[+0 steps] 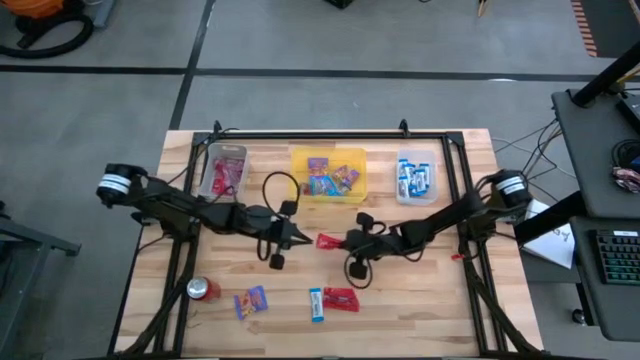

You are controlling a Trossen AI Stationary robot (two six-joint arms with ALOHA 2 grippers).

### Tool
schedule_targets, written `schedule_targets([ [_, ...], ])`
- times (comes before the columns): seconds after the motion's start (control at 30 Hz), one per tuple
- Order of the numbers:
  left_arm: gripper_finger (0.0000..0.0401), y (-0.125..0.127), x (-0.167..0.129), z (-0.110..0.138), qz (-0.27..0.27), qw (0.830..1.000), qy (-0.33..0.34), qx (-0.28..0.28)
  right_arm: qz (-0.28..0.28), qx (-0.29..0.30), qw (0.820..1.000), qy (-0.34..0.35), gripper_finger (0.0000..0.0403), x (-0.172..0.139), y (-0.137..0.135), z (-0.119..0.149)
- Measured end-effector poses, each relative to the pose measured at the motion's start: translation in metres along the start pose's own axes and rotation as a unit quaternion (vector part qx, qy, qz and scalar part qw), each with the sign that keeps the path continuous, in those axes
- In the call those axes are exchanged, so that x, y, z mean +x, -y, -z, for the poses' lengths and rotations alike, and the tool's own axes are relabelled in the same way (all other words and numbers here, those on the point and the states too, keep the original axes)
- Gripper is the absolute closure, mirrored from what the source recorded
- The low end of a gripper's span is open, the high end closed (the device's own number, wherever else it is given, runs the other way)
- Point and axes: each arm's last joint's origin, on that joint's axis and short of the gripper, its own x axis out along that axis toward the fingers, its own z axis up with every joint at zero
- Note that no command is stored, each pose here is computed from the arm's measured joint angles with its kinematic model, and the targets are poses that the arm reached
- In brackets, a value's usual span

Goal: Sort candy
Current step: Put the red gummy into the gray bin

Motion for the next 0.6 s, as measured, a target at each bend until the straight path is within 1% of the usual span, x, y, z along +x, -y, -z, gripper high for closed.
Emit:
schedule_targets([
  [0.1,0.0385,0.002,-0.003,-0.001,0.038,0.999,0.012,0.007,-0.05,0.023,0.998,0.027,0.039,-0.011,0.001,-0.004],
  [0.13,0.0376,0.003,-0.003,-0.001,0.048,0.999,0.014,0.011,-0.069,0.031,0.996,0.045,0.039,-0.016,0.001,-0.008],
  [0.2,0.0353,0.004,-0.002,-0.001,0.054,0.998,0.015,0.015,-0.104,0.045,0.99,0.081,0.039,-0.023,0.0,-0.013],
  [0.3,0.0308,0.004,0.001,0.0,0.052,0.998,0.011,0.023,-0.142,0.061,0.982,0.111,0.039,-0.029,0.0,-0.015],
  [0.43,0.0239,0.002,0.005,-0.002,0.019,0.999,0.018,0.027,-0.165,0.074,0.975,0.132,0.039,-0.034,0.0,-0.02],
  [0.53,0.0194,0.002,0.007,-0.004,0.016,0.999,0.034,0.037,-0.166,0.088,0.973,0.132,0.039,-0.034,0.0,-0.02],
  [0.6,0.0176,0.004,0.007,-0.006,0.019,0.998,0.042,0.045,-0.165,0.102,0.971,0.139,0.039,-0.034,0.002,-0.022],
])
